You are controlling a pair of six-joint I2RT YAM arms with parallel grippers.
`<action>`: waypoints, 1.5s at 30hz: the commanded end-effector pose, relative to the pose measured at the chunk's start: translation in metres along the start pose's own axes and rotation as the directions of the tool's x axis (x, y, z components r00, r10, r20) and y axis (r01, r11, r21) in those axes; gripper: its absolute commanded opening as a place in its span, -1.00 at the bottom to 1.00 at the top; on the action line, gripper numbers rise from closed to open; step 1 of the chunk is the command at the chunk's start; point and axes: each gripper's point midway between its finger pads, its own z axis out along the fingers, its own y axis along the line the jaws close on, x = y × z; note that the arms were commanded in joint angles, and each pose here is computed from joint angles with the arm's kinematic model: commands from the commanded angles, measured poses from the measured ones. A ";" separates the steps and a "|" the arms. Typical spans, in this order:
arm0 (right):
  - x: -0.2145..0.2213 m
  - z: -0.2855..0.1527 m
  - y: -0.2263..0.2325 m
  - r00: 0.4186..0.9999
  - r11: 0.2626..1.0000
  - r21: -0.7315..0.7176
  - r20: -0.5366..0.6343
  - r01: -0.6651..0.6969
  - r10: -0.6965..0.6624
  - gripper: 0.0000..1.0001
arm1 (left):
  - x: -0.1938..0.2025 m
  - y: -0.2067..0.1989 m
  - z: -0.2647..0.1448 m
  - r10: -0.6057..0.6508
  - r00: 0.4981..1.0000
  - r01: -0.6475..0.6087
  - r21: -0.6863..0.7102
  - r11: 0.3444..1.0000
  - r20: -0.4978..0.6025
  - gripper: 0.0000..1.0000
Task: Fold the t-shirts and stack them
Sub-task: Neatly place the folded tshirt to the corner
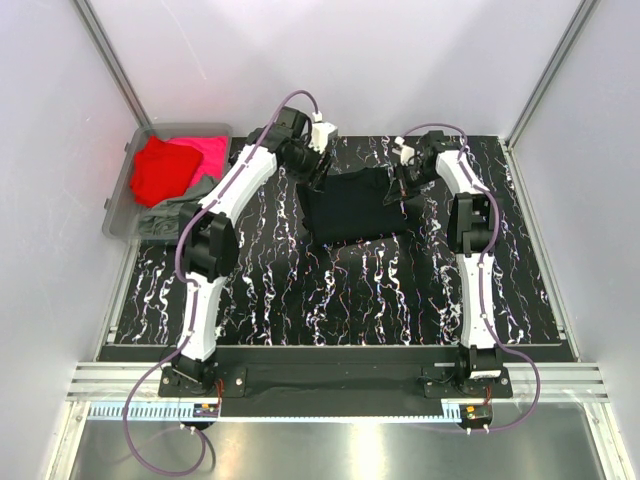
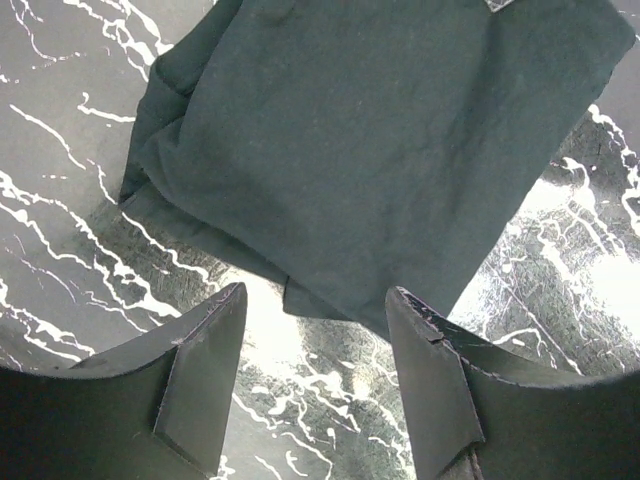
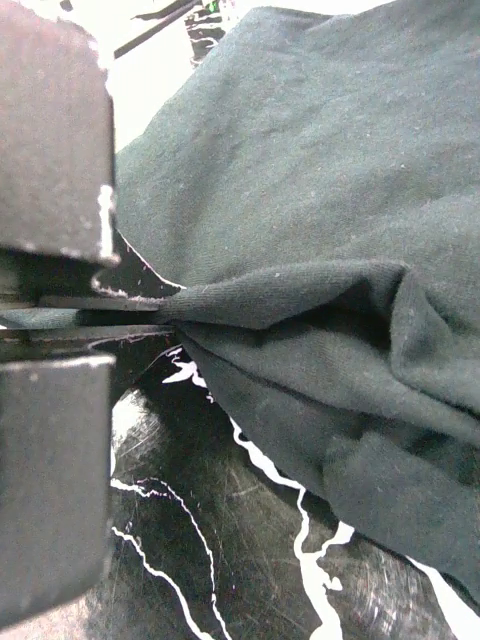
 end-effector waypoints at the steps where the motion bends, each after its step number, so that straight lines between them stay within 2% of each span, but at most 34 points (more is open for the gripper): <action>1: -0.006 -0.016 0.004 0.999 0.997 0.068 -0.009 0.041 -0.040 -1.00 | -0.019 -0.001 -0.003 0.046 0.998 -0.045 -0.017 0.999 0.050 0.25; 7: -0.041 -0.086 -0.009 0.989 0.974 0.220 0.118 0.061 -0.088 -1.00 | -0.016 -0.001 0.000 0.060 0.997 -0.059 -0.024 0.998 0.039 0.25; 13: -0.051 -0.145 -0.049 0.977 0.920 0.392 0.185 0.027 -0.107 -1.00 | -0.020 -0.001 0.001 0.065 0.997 -0.065 -0.021 0.998 0.047 0.24; 23: -0.049 -0.192 -0.139 0.970 0.785 0.617 0.221 -0.058 -0.102 -1.00 | -0.022 0.001 -0.003 0.076 0.996 -0.074 -0.037 0.997 0.052 0.24; 29: -0.069 -0.217 -0.180 0.953 0.677 0.732 0.254 -0.079 -0.163 -1.00 | -0.022 0.002 -0.003 0.085 0.995 -0.083 -0.048 0.995 0.047 0.24; 33: -0.086 -0.244 -0.197 0.931 0.607 0.787 0.295 -0.108 -0.216 -1.00 | -0.025 -0.002 -0.005 0.108 0.993 -0.105 -0.058 0.993 0.050 0.24; 44: -0.076 -0.282 -0.240 0.920 0.489 0.854 0.320 -0.177 -0.225 -1.00 | -0.023 -0.008 -0.003 0.127 0.991 -0.125 -0.060 0.990 0.039 0.24; 45: -0.076 -0.290 -0.244 0.919 0.458 0.870 0.317 -0.183 -0.235 -1.00 | -0.024 -0.009 -0.002 0.129 0.991 -0.126 -0.060 0.990 0.040 0.24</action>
